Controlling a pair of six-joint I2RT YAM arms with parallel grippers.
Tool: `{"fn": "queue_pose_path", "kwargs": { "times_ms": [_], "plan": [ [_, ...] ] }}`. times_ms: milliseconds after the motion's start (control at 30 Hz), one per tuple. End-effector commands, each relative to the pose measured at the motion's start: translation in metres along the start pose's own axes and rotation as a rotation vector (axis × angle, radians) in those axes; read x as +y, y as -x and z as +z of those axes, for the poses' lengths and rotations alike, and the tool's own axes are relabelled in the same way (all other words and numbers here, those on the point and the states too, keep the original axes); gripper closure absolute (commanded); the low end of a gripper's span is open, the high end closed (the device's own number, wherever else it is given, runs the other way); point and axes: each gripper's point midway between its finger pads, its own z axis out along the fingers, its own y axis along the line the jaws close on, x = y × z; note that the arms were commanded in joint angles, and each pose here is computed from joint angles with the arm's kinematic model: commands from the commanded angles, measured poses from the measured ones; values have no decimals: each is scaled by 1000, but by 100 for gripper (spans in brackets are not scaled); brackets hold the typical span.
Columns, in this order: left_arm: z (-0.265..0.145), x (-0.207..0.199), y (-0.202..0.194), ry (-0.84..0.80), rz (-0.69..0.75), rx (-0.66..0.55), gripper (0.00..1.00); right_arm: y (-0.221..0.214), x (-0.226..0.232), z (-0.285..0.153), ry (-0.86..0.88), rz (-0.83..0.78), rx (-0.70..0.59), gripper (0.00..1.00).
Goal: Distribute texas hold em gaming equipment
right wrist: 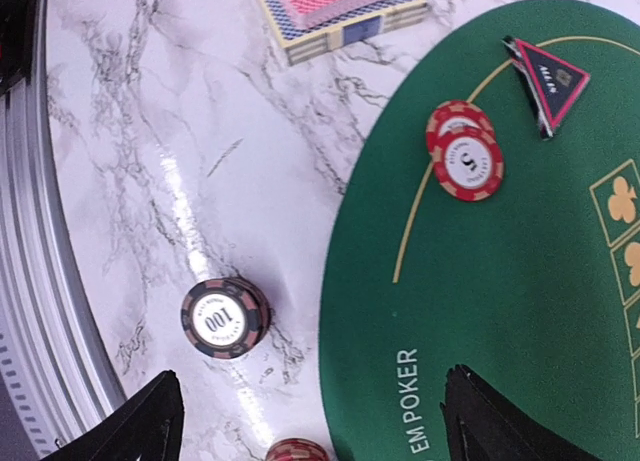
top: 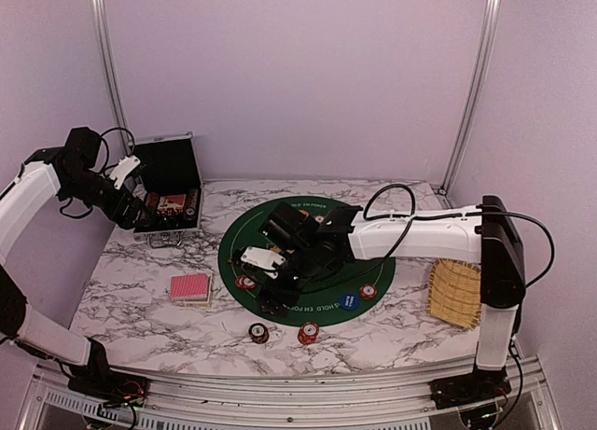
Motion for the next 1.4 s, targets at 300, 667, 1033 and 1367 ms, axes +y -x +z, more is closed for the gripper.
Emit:
{"fn": "queue_pose_path", "kwargs": {
  "times_ms": [300, 667, 1033, 1367],
  "plan": [
    [-8, -10, -2, -15, -2, -5, 1, 5, 45, 26, 139, -176, 6, 15],
    [-10, -10, -2, -10, 9, -6, 1, -7, 62, 47, 201, -205, 52, 21],
    [-15, -12, -1, -3, 18, -13, 1, -16, 56, 62, 173, -188, 80, 27],
    [-16, -12, -2, 1, 18, -10, 1, -19, 55, 66, 174, -183, 85, 32]
  ]
}}
